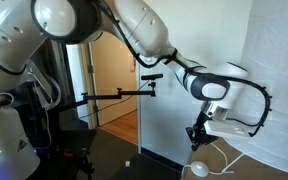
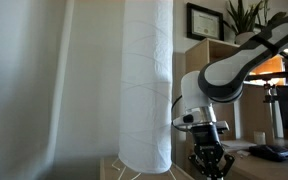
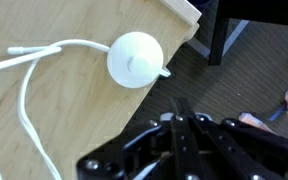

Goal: Turn on the lamp

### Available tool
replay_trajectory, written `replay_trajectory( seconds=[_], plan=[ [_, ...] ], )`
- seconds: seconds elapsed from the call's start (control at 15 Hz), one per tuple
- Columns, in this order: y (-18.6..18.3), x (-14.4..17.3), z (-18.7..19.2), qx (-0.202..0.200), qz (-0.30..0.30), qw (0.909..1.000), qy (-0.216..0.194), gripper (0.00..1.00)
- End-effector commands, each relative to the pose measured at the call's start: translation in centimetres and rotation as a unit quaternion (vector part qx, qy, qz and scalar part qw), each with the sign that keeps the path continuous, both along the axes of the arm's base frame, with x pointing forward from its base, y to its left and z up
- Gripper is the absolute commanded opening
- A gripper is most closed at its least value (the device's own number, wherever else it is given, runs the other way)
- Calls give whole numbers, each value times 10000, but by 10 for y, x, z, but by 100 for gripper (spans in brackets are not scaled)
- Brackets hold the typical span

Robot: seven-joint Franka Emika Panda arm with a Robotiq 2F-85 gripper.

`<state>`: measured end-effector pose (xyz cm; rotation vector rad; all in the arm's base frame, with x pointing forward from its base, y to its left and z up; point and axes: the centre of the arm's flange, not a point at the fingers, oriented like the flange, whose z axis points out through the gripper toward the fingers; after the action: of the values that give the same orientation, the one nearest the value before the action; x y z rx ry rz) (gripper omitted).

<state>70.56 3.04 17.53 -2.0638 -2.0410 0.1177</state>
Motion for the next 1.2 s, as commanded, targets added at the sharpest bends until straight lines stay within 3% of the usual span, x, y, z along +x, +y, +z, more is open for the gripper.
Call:
replay_trajectory(
  seconds=[0.0,1.13],
  plan=[
    [-1,10,7,189,-34,9998,-65,3],
    [-18,-7,-2,172,-646,9977,59,3]
  ],
)
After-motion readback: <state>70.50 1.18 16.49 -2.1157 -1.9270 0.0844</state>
